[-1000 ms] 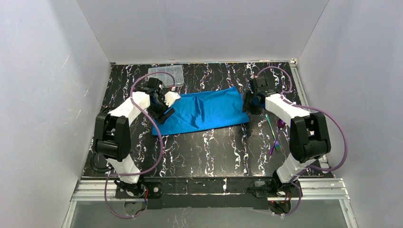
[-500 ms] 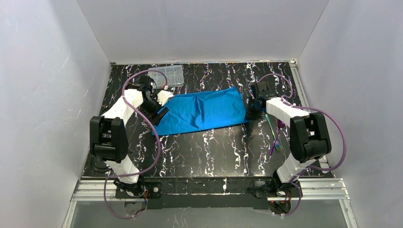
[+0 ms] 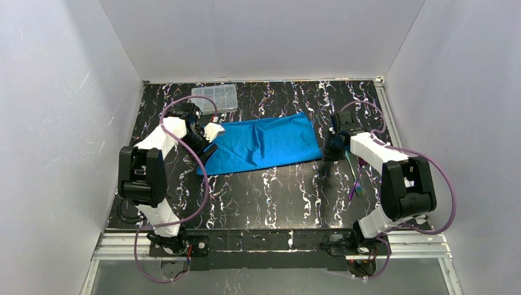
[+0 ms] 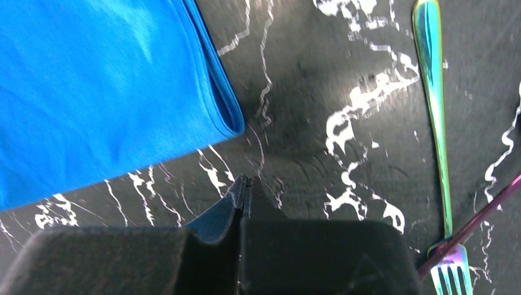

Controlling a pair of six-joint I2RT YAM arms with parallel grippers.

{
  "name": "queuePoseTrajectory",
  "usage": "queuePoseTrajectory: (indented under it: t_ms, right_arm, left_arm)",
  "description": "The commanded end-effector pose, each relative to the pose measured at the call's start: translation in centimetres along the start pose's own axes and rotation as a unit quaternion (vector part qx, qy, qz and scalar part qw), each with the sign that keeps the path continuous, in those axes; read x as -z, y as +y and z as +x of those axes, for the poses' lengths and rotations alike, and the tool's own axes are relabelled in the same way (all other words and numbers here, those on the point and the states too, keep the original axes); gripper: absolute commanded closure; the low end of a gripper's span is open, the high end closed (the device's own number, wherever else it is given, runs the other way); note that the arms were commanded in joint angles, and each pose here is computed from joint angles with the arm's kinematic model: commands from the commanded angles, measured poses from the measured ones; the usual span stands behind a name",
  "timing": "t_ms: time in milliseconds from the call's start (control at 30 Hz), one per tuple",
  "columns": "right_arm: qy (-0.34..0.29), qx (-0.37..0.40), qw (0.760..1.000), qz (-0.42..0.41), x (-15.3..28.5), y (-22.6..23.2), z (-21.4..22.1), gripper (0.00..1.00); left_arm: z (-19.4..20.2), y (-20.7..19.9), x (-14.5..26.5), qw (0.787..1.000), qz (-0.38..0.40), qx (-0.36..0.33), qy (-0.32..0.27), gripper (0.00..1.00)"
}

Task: Fold the napkin into a case and place the utensils inside
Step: Fold and flatten the napkin at the center of the board, then pick up the rectangle-folded napkin from the center of the board.

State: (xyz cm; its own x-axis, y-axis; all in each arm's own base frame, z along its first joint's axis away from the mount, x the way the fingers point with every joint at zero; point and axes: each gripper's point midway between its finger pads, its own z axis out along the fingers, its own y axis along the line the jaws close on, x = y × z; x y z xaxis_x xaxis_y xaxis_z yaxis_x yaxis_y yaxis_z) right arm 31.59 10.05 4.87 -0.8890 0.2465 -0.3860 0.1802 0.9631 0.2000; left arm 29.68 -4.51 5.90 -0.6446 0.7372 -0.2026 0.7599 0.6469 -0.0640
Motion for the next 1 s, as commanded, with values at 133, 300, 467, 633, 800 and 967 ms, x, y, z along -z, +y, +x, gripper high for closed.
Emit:
queuePoseTrajectory:
  t_ms: [133, 300, 467, 633, 800, 967]
  right_arm:
    - [0.036, 0.003, 0.999, 0.018, 1.0, -2.0, 3.7, 0.81]
    - [-0.02, 0.002, 1.0, -0.013, 3.1, -0.1, -0.3, 0.46]
    - [-0.033, -0.003, 0.998, -0.063, 2.8, 2.4, -2.8, 0.43]
    - [-0.016, 0.001, 0.998, -0.058, 0.5, 2.7, -3.2, 0.47]
    - [0.002, 0.001, 0.999, -0.053, -1.2, 2.4, -2.6, 0.49]
    - [0.006, -0.01, 0.998, -0.067, -1.7, 2.9, -2.2, 0.64]
  left_arm:
    - [0.6, -1.5, 0.1, 0.999, 0.032, -0.011, -0.001, 0.39]
    - [1.7, -3.8, 1.3, 0.996, 0.081, -0.038, 0.008, 0.35]
    - [2.2, -4.8, 1.0, 0.994, 0.105, -0.039, 0.011, 0.35]
    - [2.9, -4.9, 0.6, 0.994, 0.103, -0.042, 0.018, 0.35]
    - [3.3, -4.6, 0.7, 0.994, 0.094, -0.047, 0.016, 0.35]
    - [3.6, -4.0, 0.4, 0.994, 0.101, -0.031, 0.015, 0.34]
